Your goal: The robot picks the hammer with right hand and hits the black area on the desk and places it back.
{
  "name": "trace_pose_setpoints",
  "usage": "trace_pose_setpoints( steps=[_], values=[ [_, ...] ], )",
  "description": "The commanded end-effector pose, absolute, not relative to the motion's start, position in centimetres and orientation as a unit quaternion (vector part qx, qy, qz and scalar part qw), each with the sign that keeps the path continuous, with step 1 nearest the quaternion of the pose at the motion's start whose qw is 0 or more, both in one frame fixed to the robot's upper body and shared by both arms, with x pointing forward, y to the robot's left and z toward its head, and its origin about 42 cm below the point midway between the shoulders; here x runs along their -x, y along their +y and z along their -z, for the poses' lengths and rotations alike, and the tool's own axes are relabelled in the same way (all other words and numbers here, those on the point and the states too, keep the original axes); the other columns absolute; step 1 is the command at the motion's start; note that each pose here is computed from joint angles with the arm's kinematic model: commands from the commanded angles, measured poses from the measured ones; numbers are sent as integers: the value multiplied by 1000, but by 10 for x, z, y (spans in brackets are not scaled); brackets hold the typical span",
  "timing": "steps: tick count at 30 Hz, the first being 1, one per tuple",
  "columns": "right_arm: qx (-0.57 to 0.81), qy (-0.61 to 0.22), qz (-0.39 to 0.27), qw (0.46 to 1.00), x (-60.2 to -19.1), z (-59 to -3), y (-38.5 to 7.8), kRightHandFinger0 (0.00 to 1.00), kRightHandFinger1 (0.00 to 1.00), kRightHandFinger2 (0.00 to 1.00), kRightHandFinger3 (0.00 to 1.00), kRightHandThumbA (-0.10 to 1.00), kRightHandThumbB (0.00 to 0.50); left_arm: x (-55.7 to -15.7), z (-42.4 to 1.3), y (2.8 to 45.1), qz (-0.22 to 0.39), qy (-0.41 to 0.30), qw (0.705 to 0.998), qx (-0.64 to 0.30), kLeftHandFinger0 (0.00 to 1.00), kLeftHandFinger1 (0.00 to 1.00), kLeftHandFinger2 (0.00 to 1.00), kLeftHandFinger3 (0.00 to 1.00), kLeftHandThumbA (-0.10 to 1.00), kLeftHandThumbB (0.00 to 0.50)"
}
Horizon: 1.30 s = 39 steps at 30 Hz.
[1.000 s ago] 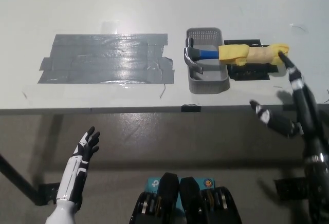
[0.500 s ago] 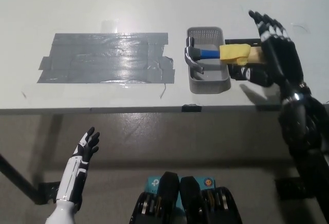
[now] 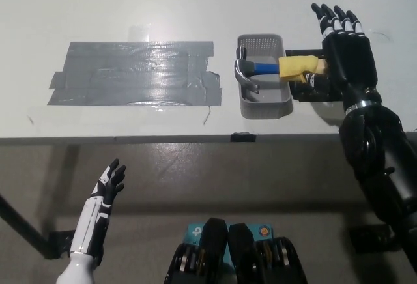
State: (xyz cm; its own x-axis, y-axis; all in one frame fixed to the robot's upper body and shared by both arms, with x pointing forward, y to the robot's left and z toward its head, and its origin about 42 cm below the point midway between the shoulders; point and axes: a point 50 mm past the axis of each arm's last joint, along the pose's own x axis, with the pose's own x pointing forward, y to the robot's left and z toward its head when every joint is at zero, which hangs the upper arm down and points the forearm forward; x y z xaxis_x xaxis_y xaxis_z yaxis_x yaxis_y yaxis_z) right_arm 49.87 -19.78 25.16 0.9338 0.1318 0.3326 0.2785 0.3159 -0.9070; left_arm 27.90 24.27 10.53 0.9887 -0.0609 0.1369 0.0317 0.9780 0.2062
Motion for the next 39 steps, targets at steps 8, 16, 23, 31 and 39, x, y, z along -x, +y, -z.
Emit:
trace_pose_setpoints(
  steps=[8,16,23,31,39],
  values=[
    [592,-204,46,778,-507,-288,-197,1000,1000,1000,1000,990,435,-285,-125,242,34,-114,987,-109,1000,1000,1000,1000,1000,27],
    [587,-205,27,783,-504,-289,-202,1000,1000,1000,1000,1000,449,-285,-125,241,41,-117,986,-111,1000,1000,1000,1000,1000,0],
    [563,-224,5,795,-496,-304,-212,1000,1000,1000,1000,1000,460,-287,-125,241,43,-115,986,-111,1000,1000,1000,1000,1000,5],
    [547,-250,-10,799,-470,-339,-222,1000,1000,1000,1000,1000,481,-287,-125,239,45,-113,986,-118,1000,1000,1000,1000,1000,0],
    [572,-208,-37,793,-472,-320,-223,1000,1000,1000,1000,1000,490,-286,-123,238,51,-112,986,-116,1000,1000,1000,1000,1000,0]
  ],
)
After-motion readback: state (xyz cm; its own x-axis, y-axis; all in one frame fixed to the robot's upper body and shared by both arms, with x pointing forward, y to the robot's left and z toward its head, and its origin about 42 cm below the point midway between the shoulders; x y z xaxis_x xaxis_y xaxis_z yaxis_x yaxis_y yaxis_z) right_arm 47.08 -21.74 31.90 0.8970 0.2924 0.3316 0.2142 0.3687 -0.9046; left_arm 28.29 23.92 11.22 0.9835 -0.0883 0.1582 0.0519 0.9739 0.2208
